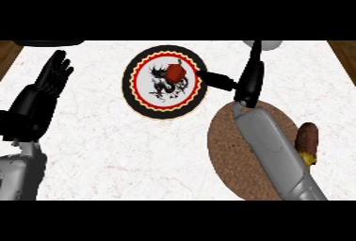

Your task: Pick the bell pepper from the placemat and place it in the plate

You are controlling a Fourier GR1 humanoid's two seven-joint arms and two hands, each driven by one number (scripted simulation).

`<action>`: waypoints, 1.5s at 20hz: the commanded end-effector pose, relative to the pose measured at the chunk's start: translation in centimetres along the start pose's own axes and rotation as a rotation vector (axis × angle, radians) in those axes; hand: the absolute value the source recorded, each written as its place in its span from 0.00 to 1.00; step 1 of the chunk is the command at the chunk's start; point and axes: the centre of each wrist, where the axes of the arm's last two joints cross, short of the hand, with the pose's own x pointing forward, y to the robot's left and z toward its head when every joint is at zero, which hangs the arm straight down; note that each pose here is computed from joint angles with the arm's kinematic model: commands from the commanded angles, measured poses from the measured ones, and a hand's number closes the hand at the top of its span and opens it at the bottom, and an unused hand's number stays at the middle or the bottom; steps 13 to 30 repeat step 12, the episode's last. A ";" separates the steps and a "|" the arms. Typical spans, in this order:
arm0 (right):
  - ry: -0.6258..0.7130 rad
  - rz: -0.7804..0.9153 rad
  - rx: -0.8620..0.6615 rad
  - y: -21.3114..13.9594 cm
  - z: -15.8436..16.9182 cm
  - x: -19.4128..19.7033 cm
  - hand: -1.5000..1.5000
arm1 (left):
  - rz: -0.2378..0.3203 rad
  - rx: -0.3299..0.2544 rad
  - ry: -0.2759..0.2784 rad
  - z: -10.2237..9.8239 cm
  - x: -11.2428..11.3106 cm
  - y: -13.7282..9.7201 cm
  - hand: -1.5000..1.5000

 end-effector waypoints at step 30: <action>-0.046 0.103 -0.034 -12.5 4.3 -1.6 0.00 | -0.002 0.015 -0.009 -0.1 -0.3 -0.4 0.50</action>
